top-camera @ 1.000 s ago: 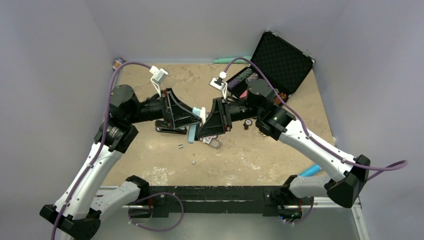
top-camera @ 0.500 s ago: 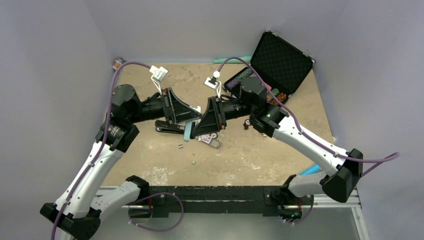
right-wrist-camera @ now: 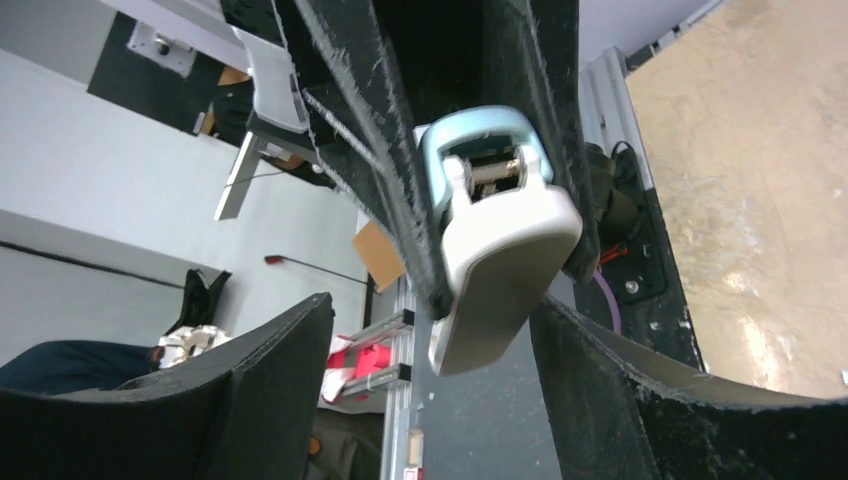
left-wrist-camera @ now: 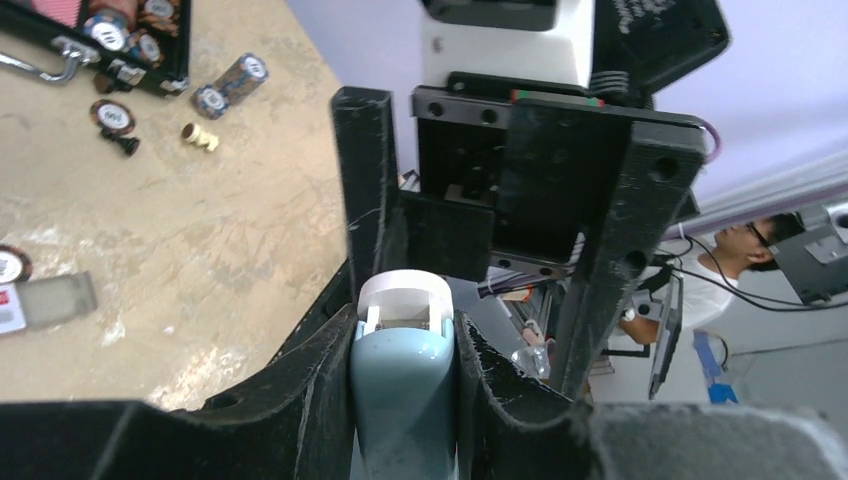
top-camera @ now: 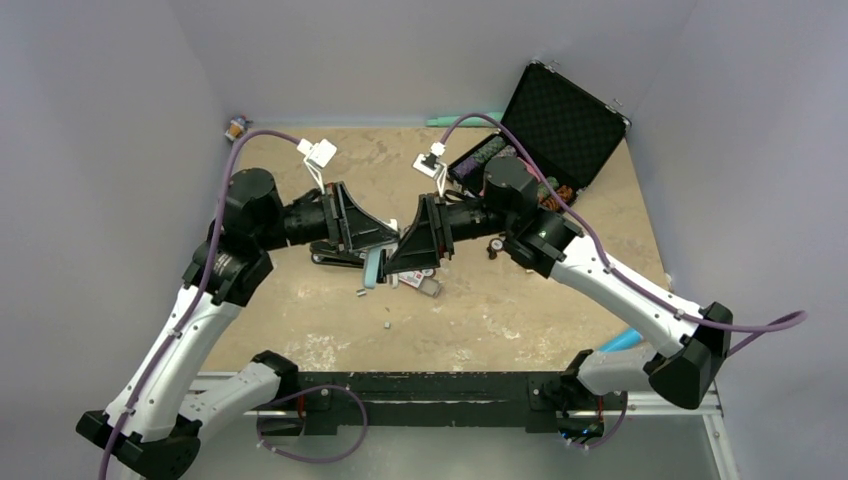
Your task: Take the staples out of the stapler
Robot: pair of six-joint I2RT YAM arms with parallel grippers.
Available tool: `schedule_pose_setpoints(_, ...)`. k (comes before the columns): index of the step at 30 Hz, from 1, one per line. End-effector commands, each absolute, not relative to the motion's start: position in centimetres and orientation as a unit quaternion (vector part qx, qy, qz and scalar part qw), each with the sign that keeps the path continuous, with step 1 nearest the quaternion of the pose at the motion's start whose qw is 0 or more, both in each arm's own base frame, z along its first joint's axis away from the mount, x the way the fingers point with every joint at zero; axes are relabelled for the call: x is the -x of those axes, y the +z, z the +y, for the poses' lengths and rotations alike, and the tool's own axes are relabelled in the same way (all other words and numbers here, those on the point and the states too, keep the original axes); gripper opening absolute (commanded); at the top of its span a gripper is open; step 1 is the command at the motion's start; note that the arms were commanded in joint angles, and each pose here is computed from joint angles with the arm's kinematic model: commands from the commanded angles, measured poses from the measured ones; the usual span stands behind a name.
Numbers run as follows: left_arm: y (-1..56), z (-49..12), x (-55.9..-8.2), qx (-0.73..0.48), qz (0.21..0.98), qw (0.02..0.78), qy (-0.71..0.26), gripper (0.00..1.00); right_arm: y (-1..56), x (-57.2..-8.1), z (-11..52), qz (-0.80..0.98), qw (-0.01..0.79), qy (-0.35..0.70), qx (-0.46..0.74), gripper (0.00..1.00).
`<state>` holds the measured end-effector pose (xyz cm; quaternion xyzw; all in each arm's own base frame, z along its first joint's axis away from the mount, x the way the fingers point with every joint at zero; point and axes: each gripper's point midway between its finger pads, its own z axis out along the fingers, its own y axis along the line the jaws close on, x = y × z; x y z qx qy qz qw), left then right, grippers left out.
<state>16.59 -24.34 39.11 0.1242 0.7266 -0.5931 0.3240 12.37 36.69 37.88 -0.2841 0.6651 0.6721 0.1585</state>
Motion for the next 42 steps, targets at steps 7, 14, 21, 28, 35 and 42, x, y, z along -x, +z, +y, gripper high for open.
schedule_pose_setpoints(7, 37.7, -21.6, -17.4, -0.074, 0.798, 0.332, -0.498, 0.0, 36.9, -14.8, 35.4, 0.724, 0.235, 0.61, 0.221, 0.77)
schedule_pose_setpoints(14, 31.2, -18.0, -18.7, 0.013, 0.886, 0.277, -0.371, 0.0, 35.4, -14.9, 34.6, 0.742, 0.238, 0.594, 0.199, 0.77)
schedule_pose_setpoints(21, 25.1, -13.6, -19.6, 0.1, 0.933, 0.244, -0.247, 0.0, 33.6, -15.3, 33.8, 0.772, 0.236, 0.563, 0.176, 0.76)
schedule_pose_setpoints(28, 19.0, -10.7, -20.2, 0.154, 0.955, 0.195, -0.163, 0.0, 32.6, -15.1, 33.2, 0.785, 0.228, 0.553, 0.163, 0.75)
schedule_pose_setpoints(35, 13.5, -9.0, -20.9, 0.21, 0.961, 0.135, -0.116, 0.0, 31.7, -14.8, 32.5, 0.794, 0.227, 0.54, 0.162, 0.75)
schedule_pose_setpoints(42, 8.8, -7.5, -22.1, 0.245, 0.964, 0.073, -0.078, 0.0, 30.9, -14.5, 32.1, 0.803, 0.222, 0.529, 0.165, 0.75)
